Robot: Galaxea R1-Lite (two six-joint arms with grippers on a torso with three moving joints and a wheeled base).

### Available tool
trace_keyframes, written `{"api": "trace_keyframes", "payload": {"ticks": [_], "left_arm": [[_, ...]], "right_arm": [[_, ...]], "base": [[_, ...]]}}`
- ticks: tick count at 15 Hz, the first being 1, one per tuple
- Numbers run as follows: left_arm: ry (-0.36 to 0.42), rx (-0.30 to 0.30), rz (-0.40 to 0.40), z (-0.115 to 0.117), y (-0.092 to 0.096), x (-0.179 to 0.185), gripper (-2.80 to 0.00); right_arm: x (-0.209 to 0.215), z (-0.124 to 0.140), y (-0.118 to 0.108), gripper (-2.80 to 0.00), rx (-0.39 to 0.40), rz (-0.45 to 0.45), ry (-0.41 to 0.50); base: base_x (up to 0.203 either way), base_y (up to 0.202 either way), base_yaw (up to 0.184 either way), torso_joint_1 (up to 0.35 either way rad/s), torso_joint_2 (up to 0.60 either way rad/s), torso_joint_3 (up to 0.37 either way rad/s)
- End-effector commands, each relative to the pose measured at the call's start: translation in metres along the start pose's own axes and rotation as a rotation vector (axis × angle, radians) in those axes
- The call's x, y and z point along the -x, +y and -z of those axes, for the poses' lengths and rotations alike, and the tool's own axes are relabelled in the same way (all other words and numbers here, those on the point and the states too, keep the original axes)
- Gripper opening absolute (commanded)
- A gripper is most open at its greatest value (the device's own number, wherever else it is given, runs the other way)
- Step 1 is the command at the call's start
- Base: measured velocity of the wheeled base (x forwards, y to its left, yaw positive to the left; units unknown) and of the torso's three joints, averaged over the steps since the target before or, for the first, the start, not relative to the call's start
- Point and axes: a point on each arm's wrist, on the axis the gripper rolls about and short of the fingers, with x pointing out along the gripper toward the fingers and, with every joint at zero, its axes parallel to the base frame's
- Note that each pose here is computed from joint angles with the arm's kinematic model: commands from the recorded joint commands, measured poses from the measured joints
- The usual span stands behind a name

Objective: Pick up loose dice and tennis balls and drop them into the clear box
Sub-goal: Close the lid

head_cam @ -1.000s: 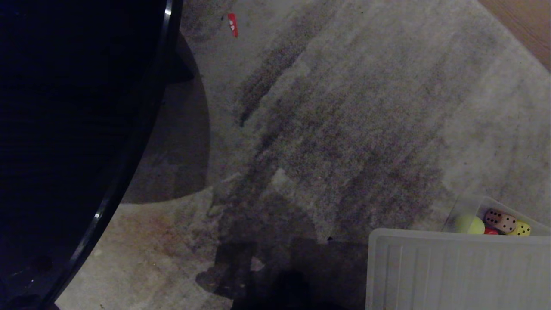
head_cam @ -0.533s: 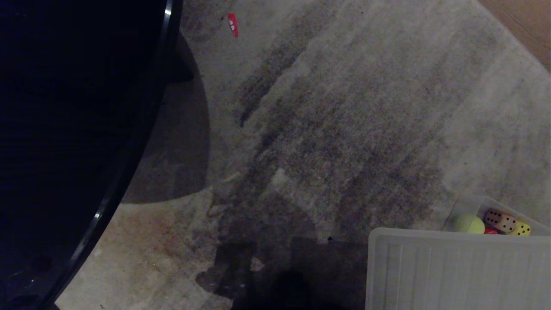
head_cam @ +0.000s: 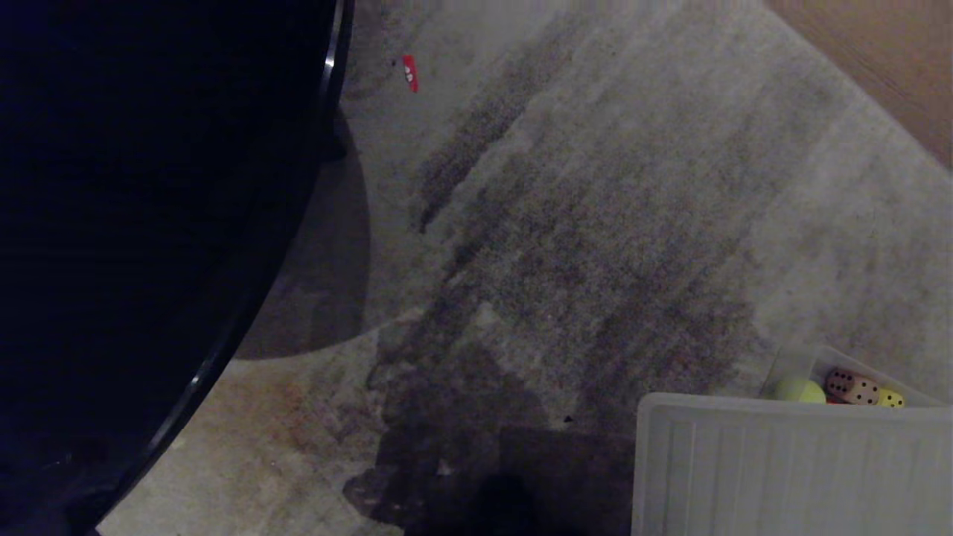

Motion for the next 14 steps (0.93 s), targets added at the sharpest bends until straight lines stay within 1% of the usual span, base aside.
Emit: {"api": "trace_keyframes", "payload": {"ticks": [1,14], "left_arm": [[0.002,-0.001,-0.001,0.0003,0.0000,-0.0002,-2.80],[0.002,-0.001,-0.001,0.0003,0.0000,-0.0002,-2.80]], "right_arm": [[-0.0002,0.0000,0.0000,-2.80,0.000,-0.001,0.004],[-0.0002,0.0000,0.0000,-2.80,0.000,-0.001,0.004]], "base": [[0.000,0.000,0.000,0.002,0.00,0.195],[0.000,0.000,0.000,0.002,0.00,0.202]]}}
